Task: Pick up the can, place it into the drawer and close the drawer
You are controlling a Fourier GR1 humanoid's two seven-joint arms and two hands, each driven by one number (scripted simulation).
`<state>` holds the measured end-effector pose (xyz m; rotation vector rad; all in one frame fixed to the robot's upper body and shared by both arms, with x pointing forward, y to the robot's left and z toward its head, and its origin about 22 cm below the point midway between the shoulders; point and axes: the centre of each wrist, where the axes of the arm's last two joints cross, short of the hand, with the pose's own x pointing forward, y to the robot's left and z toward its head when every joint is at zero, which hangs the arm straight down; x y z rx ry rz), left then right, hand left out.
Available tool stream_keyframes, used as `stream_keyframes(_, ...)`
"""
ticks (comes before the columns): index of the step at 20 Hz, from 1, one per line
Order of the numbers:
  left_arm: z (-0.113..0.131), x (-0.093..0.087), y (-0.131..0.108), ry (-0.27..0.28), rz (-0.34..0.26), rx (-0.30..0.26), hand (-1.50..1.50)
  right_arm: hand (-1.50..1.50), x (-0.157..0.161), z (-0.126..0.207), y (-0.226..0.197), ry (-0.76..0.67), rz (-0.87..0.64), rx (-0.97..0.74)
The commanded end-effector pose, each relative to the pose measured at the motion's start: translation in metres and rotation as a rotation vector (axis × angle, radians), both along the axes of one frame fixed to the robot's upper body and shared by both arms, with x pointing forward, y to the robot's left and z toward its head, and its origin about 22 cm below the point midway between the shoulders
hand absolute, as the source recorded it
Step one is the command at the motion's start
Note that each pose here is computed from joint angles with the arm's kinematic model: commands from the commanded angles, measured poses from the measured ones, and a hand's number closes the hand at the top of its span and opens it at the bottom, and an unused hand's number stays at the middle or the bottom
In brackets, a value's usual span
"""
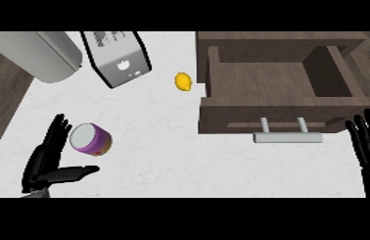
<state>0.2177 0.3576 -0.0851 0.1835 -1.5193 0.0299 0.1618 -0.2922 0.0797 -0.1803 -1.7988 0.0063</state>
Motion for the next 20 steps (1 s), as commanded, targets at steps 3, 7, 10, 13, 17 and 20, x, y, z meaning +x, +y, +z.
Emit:
stream_keyframes(3, -0.028, -0.013, -0.004, 0.0, 0.02, 0.0, -1.5, -1.5, 0.0, 0.014, -0.011, -0.002, 0.004, -0.001)
stream_keyframes(7, -0.027, 0.005, 0.007, 0.002, -0.008, -0.03, -1.5, -1.5, 0.0, 0.005, 0.005, -0.004, 0.005, 0.012)
stream_keyframes(10, -0.01, 0.025, 0.007, 0.012, -0.004, -0.022, -1.5, -1.5, -0.009, 0.012, 0.006, -0.018, 0.008, 0.017)
stream_keyframes(13, -0.027, 0.007, -0.004, -0.01, 0.008, -0.015, -1.5, -1.5, 0.01, -0.002, -0.009, 0.004, 0.007, -0.003)
stream_keyframes(17, -0.022, 0.025, 0.003, -0.005, 0.005, -0.016, -1.5, -1.5, -0.003, 0.013, -0.01, 0.0, 0.011, 0.003)
stream_keyframes(20, -0.014, 0.037, -0.027, 0.0, -0.002, -0.036, -1.5, -1.5, -0.014, 0.024, -0.011, -0.002, 0.0, 0.012)
